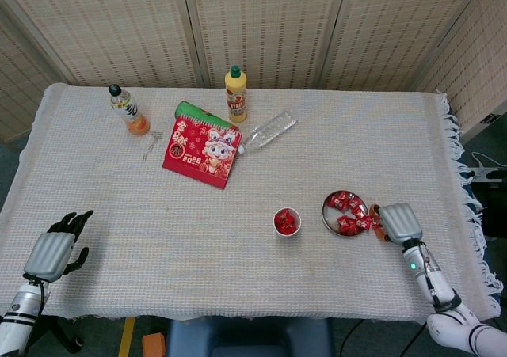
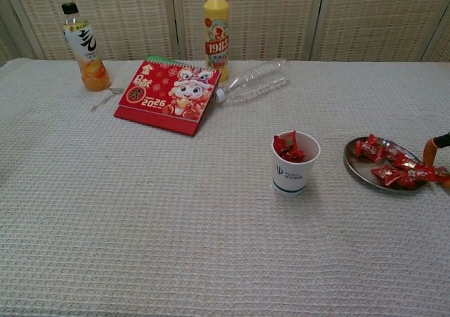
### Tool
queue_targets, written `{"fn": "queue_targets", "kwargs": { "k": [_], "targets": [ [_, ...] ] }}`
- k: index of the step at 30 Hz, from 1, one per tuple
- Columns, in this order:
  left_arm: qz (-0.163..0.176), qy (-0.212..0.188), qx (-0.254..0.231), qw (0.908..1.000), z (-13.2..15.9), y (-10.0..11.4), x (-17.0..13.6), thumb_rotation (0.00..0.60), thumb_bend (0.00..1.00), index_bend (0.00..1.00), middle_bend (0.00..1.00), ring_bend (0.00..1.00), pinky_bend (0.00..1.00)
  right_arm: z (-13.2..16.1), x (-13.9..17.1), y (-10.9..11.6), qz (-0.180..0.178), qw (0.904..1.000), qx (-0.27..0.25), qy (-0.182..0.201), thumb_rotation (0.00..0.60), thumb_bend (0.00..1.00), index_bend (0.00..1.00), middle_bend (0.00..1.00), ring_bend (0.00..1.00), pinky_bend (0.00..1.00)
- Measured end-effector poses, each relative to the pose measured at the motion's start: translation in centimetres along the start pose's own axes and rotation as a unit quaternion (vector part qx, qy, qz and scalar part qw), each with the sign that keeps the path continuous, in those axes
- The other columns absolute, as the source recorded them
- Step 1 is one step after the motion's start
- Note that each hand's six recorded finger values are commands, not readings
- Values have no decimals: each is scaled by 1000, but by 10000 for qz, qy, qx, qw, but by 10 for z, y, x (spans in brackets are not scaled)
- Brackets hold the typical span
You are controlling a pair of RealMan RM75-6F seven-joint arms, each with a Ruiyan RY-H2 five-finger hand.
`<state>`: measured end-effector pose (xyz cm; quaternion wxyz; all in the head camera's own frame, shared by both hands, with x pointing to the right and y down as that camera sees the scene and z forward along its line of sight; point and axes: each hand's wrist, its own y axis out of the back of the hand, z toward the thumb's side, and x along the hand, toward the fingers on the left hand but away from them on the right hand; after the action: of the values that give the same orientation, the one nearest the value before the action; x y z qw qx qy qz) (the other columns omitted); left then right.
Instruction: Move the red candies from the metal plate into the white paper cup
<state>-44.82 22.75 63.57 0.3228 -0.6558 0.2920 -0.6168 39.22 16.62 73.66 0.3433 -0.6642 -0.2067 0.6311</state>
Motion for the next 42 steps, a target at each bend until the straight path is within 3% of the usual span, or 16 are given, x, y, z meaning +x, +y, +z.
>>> {"fn": "queue_targets", "kwargs": {
  "k": [19,23,29,36,42],
  "targets": [
    [40,-9,-8,10000,0,1,-2,600,479,0,121,73,238,-3,2,6,-168,9998,49,-61,600,266,571,1000,921,1000],
    [34,-16,5,10000,0,1,-2,600,479,0,121,73,238,-9,8,21,-436,9989,-111,-87,600,267,576,1000,921,1000],
    [3,-38,37,10000,3,-1,0,600,479,0,121,73,238,-10,18,52,-752,9942,-773,13,600,266,576,1000,921,1000],
    [-44,-21,53,10000,3,-4,1,600,480,0,121,73,238,17,19,81,-859,9844,-1459,481,600,266,577,1000,923,1000],
    [-15,11,20,10000,1,-2,1,600,479,0,121,73,238,98,-1,100,-636,9751,-1569,1430,600,266,577,1000,924,1000]
  ]
}}
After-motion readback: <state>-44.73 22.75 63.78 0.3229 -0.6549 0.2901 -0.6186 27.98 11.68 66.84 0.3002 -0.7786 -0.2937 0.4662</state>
